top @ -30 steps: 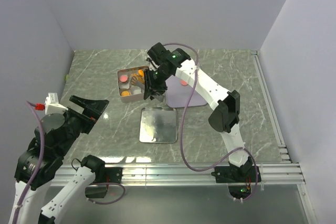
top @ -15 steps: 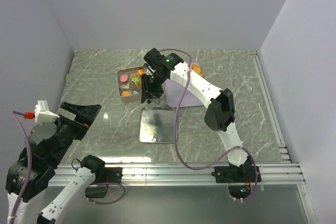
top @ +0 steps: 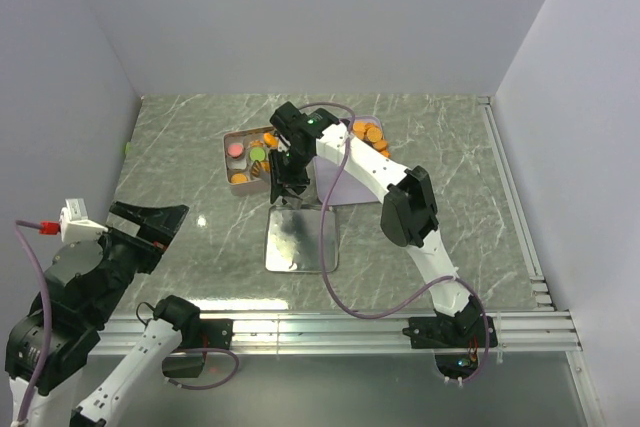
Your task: Pack the cookies
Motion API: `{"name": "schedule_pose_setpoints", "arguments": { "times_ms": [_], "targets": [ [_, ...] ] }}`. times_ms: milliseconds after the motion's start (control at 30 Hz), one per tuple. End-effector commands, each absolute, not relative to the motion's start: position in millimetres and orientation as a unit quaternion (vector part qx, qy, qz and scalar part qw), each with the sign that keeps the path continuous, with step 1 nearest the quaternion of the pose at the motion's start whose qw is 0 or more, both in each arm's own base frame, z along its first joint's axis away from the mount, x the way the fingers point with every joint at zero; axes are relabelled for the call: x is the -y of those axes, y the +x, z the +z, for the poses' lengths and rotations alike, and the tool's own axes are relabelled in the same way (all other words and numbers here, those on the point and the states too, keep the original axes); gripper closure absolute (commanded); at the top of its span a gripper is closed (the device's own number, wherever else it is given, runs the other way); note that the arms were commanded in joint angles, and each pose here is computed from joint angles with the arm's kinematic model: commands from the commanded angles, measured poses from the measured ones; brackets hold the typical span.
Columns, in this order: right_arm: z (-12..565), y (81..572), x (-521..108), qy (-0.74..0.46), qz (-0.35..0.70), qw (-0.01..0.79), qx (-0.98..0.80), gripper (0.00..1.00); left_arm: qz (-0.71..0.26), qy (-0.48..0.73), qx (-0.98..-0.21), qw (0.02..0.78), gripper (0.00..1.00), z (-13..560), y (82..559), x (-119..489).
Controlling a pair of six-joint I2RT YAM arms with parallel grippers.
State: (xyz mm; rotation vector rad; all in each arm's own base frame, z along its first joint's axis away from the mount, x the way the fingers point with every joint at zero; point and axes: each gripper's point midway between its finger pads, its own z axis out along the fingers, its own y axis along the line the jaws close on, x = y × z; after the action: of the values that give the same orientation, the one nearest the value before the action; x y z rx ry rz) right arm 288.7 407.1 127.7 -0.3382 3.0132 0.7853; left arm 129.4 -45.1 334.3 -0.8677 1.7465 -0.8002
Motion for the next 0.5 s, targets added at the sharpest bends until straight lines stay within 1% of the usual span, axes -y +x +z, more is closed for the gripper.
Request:
{"name": "schedule_pose_setpoints", "arguments": {
  "times_ms": [0, 167, 467],
  "targets": [
    [136.8, 293.4, -409.8, -0.114, 0.259, 0.023, -0.959, 0.6, -0.337, -0.364, -0.705, 0.508, 0.01, 345.3, 124.1, 39.0],
    [140.8, 293.5, -407.7, -0.115, 0.259, 0.027, -0.959, 0.53, -0.338, -0.363, -0.706, 0.506, 0.02, 344.8, 125.6, 40.5],
    [153.9, 294.4, -406.2, -0.118, 0.268, 0.037, -0.955, 0.51, -0.345, -0.362, -0.705, 0.502, 0.02, 345.2, 125.3, 43.0]
  ]
}}
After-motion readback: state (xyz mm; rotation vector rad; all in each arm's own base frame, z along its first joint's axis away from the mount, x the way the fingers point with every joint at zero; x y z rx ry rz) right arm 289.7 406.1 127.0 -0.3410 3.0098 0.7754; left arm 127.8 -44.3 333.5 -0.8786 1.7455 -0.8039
